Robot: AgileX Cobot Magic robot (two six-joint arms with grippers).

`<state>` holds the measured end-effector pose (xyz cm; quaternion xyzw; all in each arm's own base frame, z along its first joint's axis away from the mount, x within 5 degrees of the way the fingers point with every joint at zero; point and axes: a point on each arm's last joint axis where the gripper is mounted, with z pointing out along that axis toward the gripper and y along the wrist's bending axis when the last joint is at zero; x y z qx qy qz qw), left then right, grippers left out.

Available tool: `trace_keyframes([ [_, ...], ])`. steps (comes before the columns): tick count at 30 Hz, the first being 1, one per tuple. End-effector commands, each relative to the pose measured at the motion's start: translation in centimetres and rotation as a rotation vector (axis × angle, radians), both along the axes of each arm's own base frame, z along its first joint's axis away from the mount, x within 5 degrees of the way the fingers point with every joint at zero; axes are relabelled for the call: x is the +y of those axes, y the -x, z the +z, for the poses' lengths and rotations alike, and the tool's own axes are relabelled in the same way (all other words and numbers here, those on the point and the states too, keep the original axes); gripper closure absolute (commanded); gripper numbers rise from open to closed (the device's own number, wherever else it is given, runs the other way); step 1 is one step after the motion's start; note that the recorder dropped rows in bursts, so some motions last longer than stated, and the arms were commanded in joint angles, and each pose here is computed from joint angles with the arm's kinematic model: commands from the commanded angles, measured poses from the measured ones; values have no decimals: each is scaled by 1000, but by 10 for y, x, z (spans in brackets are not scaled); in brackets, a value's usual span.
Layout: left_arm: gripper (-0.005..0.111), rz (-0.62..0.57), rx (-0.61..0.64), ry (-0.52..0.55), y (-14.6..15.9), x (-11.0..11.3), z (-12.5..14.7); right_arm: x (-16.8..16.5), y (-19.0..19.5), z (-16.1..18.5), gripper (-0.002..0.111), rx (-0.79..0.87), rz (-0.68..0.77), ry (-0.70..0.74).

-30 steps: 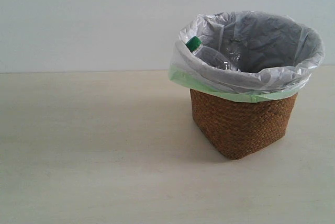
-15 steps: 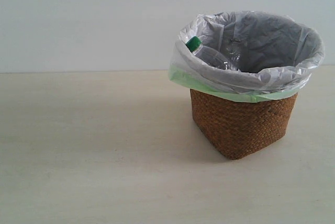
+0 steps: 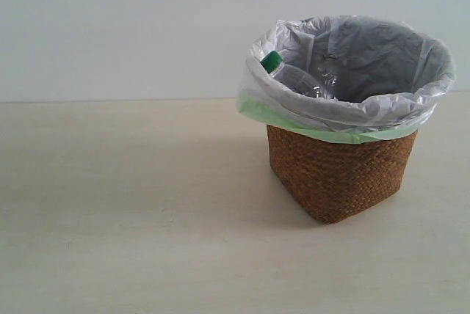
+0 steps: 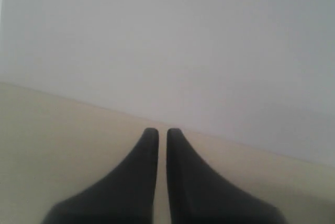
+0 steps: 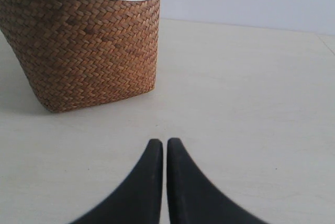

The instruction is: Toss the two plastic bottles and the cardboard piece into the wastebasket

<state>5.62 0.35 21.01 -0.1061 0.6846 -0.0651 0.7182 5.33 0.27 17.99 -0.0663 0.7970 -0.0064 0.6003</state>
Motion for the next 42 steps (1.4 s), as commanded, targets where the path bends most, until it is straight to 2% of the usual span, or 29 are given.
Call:
trace_keyframes([
  [1,101,13,17,-45,0,1,-2,0,0,1,108,-10,-4,0],
  [5,101,12,47,-47,0,1,-5,0,0,1,108,-10,-4,0],
  [8,101,8,119,-50,0,0,-12,0,0,1,108,-10,-4,0],
  [12,101,-6,219,-184,1,0,-20,0,0,1,108,-10,-4,0],
  [16,101,-12,259,-201,2,0,-23,0,0,1,108,-10,-4,0],
  [42,101,-13,261,-201,2,0,-24,0,0,1,108,-10,-4,0],
])
